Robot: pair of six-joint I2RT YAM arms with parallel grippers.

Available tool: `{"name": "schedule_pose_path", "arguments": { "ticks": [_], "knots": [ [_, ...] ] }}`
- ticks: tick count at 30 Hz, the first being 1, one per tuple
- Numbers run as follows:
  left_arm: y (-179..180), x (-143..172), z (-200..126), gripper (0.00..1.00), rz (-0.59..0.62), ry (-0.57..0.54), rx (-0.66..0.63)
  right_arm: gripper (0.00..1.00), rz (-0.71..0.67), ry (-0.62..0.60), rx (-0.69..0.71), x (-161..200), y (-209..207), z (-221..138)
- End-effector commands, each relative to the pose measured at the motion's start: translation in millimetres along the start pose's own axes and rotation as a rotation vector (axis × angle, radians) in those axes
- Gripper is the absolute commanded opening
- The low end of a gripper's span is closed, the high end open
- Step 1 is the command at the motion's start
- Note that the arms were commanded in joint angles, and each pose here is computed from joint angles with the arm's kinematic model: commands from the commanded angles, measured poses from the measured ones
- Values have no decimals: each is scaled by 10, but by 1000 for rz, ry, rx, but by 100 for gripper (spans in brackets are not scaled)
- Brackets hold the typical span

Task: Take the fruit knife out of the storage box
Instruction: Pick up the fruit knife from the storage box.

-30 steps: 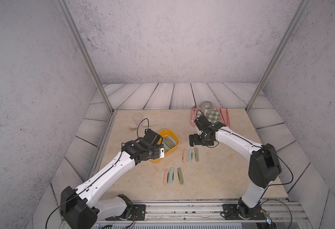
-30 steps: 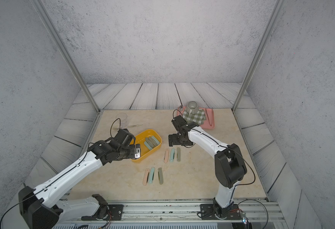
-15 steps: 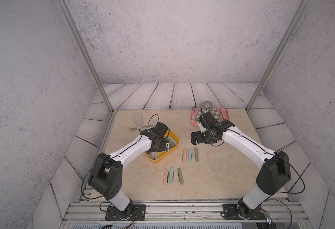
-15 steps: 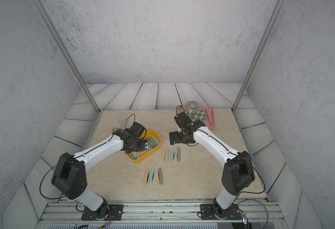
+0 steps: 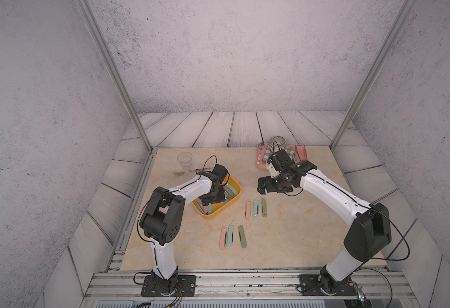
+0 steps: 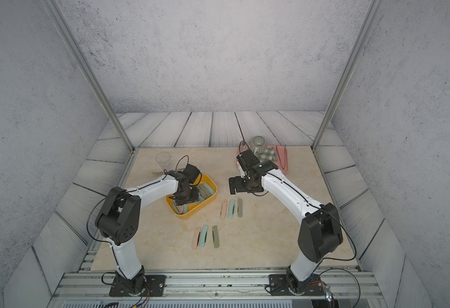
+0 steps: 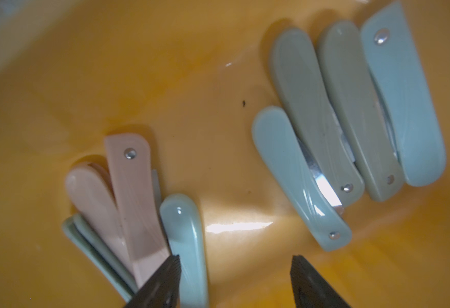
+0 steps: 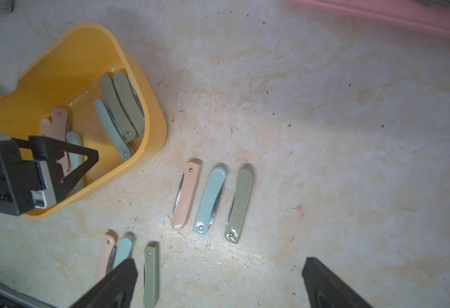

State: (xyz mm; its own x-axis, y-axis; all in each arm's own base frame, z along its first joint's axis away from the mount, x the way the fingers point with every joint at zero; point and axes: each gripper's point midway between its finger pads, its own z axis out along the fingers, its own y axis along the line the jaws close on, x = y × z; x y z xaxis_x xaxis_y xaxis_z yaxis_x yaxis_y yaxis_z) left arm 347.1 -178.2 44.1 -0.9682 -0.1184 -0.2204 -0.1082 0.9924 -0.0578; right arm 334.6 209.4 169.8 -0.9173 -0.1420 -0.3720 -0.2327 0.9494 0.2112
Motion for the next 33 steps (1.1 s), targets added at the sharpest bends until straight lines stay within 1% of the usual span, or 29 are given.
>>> {"name": "schedule_pose_path", "arguments": {
  "ticks": [1,9,14,19,24,27,33],
  "knots": [
    [155,32,83,69,-30,16,-74,99,-3,12,-18,27,-35,-36],
    [265,112,248,69,-55,40,-133,99,14,27,-47,39,-44,0],
    [277,150,361,68,-63,51,-141,99,15,27,-55,48,-42,-2],
    [252,102,410,58,-55,35,-133,99,14,26,-60,60,-36,-5],
    [201,39,433,57,-44,15,-116,99,14,30,-63,59,-29,11],
    [179,10,438,48,-35,4,-110,99,17,32,-69,56,-21,16],
    [192,-18,457,39,-22,-9,-120,99,17,38,-75,54,-9,37]
  ]
}}
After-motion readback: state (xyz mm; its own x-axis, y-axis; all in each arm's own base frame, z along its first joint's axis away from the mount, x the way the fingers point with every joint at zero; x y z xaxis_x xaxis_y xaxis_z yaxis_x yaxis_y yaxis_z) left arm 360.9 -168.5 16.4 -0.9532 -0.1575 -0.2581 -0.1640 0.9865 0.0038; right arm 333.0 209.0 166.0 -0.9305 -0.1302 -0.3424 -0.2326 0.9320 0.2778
